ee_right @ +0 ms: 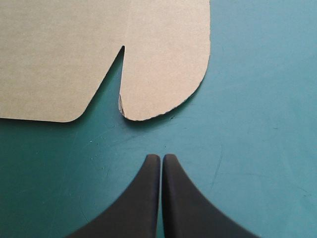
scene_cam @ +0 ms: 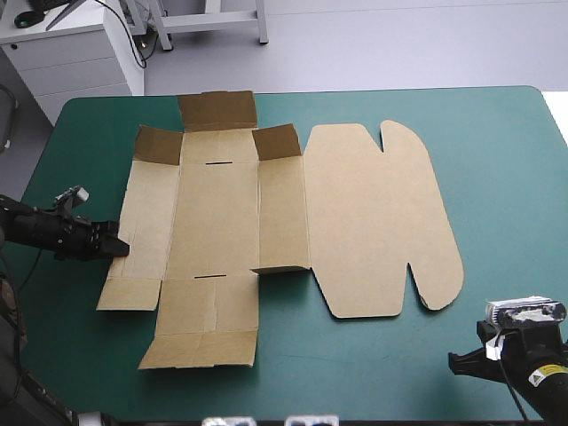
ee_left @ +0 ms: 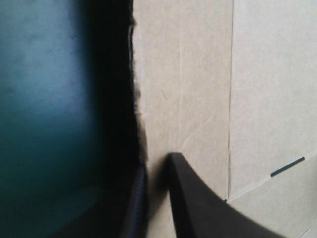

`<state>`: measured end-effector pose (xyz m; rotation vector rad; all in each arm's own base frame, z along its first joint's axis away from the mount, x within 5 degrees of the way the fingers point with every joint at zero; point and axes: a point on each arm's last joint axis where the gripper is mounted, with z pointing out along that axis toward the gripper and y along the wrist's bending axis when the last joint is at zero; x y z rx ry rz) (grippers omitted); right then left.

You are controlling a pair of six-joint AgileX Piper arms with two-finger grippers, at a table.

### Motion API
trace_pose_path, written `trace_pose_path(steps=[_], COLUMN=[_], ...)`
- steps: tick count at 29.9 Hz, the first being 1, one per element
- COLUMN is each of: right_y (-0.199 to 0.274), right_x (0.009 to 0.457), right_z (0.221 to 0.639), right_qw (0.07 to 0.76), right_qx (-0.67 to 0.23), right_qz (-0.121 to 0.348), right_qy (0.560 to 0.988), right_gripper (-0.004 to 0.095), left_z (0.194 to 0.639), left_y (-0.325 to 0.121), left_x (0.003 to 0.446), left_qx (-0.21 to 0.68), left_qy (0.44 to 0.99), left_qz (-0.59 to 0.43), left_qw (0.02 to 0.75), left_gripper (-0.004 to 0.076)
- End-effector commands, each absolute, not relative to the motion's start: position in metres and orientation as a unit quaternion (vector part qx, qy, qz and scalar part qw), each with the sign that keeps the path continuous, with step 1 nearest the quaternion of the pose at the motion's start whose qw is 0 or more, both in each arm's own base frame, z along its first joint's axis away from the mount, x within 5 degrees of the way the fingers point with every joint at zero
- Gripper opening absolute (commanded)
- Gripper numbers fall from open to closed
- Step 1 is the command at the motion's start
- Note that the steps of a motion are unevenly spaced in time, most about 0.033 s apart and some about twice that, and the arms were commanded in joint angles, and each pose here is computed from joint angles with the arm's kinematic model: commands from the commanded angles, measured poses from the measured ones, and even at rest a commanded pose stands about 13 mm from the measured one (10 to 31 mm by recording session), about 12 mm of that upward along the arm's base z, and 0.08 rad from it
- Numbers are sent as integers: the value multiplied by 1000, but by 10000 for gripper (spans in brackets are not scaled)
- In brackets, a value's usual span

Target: Fold the box

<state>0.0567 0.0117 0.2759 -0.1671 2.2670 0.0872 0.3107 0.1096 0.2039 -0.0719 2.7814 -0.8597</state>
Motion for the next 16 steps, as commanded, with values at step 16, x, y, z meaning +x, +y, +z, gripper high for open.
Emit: trace_pose_path(steps=[16], right_y=[11], right_x=[60], right_z=[289], right_qw=[455], right_qx=[-66], right_qz=[29], right_qy=[887], right_gripper=[0], left_z=[224], left_y=[100], left_x=[311], left_qx=[-15], left_qy=[937], left_qz=[-322], left_qw=[131], left_gripper=[556])
